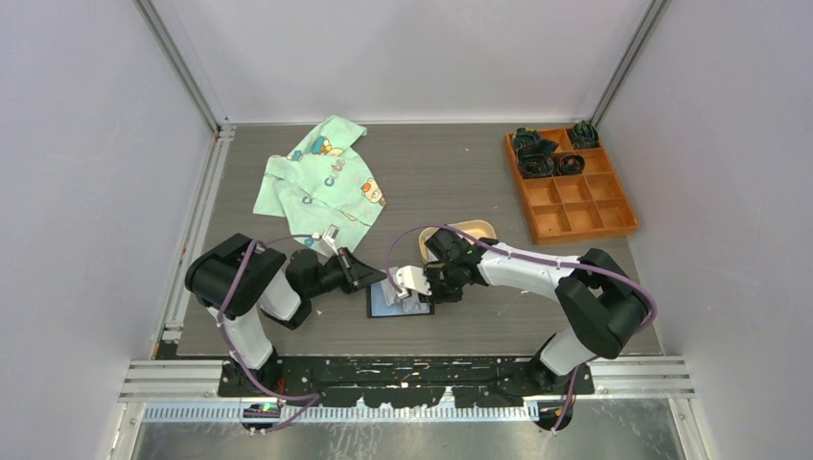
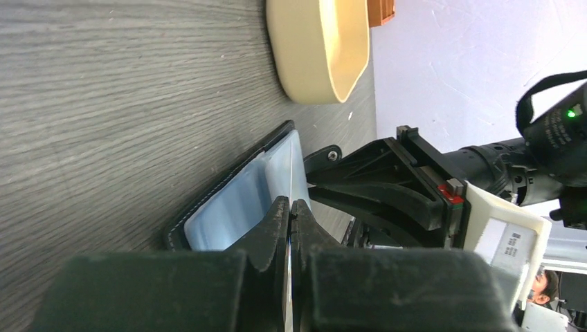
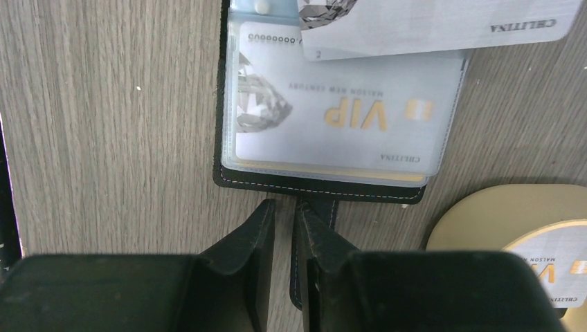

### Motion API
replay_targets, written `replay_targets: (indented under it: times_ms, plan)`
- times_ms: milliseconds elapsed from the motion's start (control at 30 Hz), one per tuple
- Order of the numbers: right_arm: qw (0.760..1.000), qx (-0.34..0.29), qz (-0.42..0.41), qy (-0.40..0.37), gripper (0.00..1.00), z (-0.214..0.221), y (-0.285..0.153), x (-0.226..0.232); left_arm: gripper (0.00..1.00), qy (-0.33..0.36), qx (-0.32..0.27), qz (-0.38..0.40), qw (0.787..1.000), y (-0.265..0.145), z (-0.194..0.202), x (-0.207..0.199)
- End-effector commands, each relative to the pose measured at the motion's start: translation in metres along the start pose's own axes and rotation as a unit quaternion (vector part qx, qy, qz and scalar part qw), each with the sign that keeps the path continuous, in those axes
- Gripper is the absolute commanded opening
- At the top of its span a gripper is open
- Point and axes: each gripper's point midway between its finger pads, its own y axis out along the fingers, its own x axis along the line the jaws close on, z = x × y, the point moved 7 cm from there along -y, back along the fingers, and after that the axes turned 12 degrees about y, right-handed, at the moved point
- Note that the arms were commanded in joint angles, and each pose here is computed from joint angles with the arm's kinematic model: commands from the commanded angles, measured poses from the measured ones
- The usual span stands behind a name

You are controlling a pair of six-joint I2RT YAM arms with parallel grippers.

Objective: Put the credit cards into the card holder
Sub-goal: Insert the credit card into the card holder.

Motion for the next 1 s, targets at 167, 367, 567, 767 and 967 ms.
replay_targets:
  times_ms: [167, 367, 567, 767, 967]
  plan:
    - [1.000, -0.001, 0.009, -0.001, 0.24, -0.006, 0.002, -0.005, 0.00, 0.035, -0.020, 0.025, 0.999, -0.004, -0.007, -0.010]
    - [1.000, 0.000, 0.009, 0.000, 0.24, -0.006, 0.002, -0.005, 0.00, 0.024, -0.016, 0.018, 0.999, -0.006, -0.002, -0.006]
    - [1.000, 0.001, 0.008, 0.000, 0.24, -0.007, 0.002, -0.006, 0.00, 0.012, -0.011, 0.004, 1.000, -0.008, 0.003, 0.000]
    - [1.000, 0.001, 0.009, -0.001, 0.24, -0.007, 0.002, -0.006, 0.00, 0.004, -0.005, 0.002, 1.000, -0.004, 0.006, 0.001]
    - [1.000, 0.003, 0.006, 0.000, 0.24, -0.007, 0.003, -0.005, 0.00, 0.005, -0.001, 0.003, 1.000, 0.002, 0.010, 0.001]
